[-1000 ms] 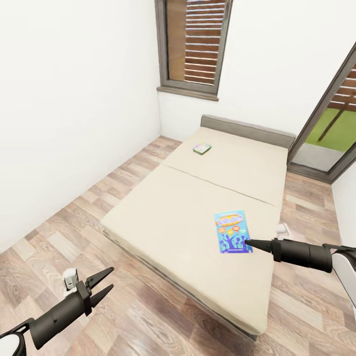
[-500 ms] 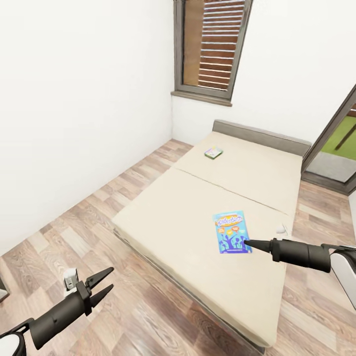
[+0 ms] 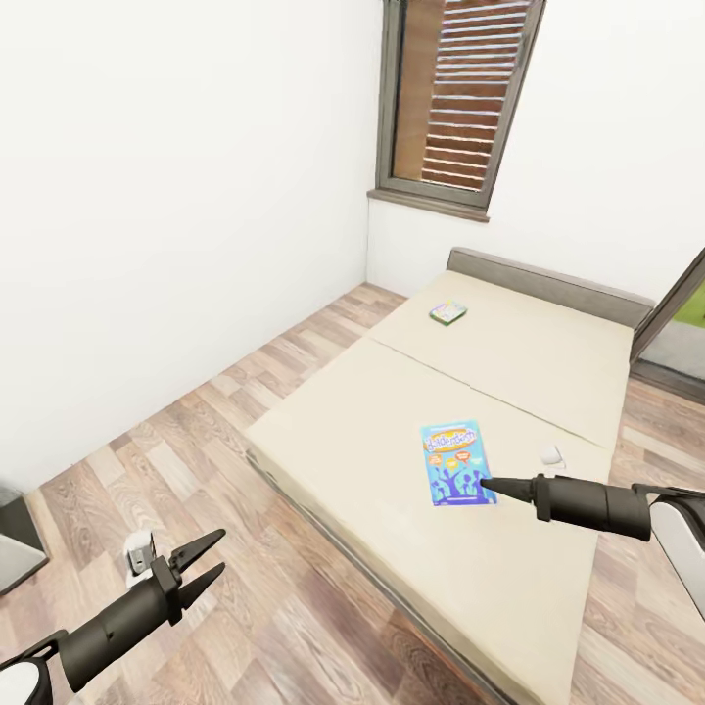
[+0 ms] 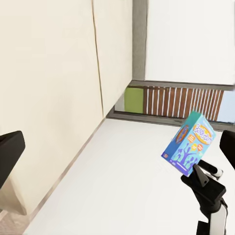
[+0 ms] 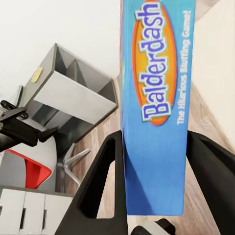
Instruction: Put all the toys in the child's room - the three board games (two on the bed and one on the table), the two jigsaw puzzles on the table, and the tennis ball on the table - inside the toy box on the table in the child's room.
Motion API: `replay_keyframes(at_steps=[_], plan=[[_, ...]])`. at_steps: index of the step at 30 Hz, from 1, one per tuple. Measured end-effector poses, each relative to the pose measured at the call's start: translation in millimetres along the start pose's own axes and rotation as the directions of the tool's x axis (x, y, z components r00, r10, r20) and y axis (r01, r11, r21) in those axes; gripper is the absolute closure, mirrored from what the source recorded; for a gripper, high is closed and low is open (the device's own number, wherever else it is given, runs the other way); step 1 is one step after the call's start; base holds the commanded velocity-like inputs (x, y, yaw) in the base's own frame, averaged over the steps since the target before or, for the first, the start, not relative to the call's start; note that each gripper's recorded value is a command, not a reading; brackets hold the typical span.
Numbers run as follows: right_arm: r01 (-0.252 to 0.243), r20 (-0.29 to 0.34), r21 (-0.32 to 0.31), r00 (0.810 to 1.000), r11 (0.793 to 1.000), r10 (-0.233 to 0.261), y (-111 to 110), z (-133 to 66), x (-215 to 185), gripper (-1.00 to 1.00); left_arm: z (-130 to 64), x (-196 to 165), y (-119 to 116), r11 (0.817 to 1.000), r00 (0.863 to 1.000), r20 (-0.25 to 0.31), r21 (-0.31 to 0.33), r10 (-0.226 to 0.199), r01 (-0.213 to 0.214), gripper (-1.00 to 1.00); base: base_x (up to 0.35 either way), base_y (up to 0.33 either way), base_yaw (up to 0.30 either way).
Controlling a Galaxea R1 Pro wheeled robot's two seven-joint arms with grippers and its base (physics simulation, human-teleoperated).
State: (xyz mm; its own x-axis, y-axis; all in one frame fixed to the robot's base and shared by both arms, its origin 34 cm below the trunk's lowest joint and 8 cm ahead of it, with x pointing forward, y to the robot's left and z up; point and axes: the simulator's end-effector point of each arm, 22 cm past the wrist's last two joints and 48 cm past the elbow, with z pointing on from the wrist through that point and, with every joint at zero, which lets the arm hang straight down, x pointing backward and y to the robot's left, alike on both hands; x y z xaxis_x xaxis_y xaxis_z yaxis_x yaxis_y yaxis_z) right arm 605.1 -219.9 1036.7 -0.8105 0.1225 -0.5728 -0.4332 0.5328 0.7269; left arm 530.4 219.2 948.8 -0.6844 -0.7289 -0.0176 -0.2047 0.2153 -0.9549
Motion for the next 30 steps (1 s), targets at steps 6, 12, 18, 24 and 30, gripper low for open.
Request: replay_keyframes(at_steps=[6, 12, 18, 24, 30], plan=[[0.008, 0.003, 0.0, 1.0, 1.0, -0.008, 3, -1.2, -2, 1.0, -0.8, 0, -4, 1.0, 1.0, 0.002, 0.009, 0.005, -0.005, -1.0, 0.0, 0.0, 0.188], [0.015, 0.008, -0.002, 1.0, 1.0, -0.015, 6, -2.1, -4, 1.0, -1.5, -1, -8, 1.0, 1.0, 0.003, 0.018, 0.011, -0.011, -1.0, 0.0, 0.0, 0.189], [0.022, 0.012, -0.003, 1.0, 1.0, -0.022, 10, -3.7, -6, 1.0, -2.4, -1, -12, 1.0, 1.0, 0.005, 0.025, 0.016, -0.017, -1.0, 0.0, 0.0, 0.19], [0.028, 0.017, -0.003, 0.999, 1.0, -0.028, 13, -5.1, -8, 1.0, -3.2, -1, -16, 0.999, 1.0, 0.007, 0.032, 0.022, -0.022, -1.0, 0.0, 0.0, 0.191], [0.035, 0.022, -0.005, 0.999, 0.999, -0.035, 16, -6.5, -9, 1.0, -4.1, -1, -19, 0.999, 1.0, 0.009, 0.038, 0.027, -0.028, -1.0, 0.0, 0.0, 0.192]])
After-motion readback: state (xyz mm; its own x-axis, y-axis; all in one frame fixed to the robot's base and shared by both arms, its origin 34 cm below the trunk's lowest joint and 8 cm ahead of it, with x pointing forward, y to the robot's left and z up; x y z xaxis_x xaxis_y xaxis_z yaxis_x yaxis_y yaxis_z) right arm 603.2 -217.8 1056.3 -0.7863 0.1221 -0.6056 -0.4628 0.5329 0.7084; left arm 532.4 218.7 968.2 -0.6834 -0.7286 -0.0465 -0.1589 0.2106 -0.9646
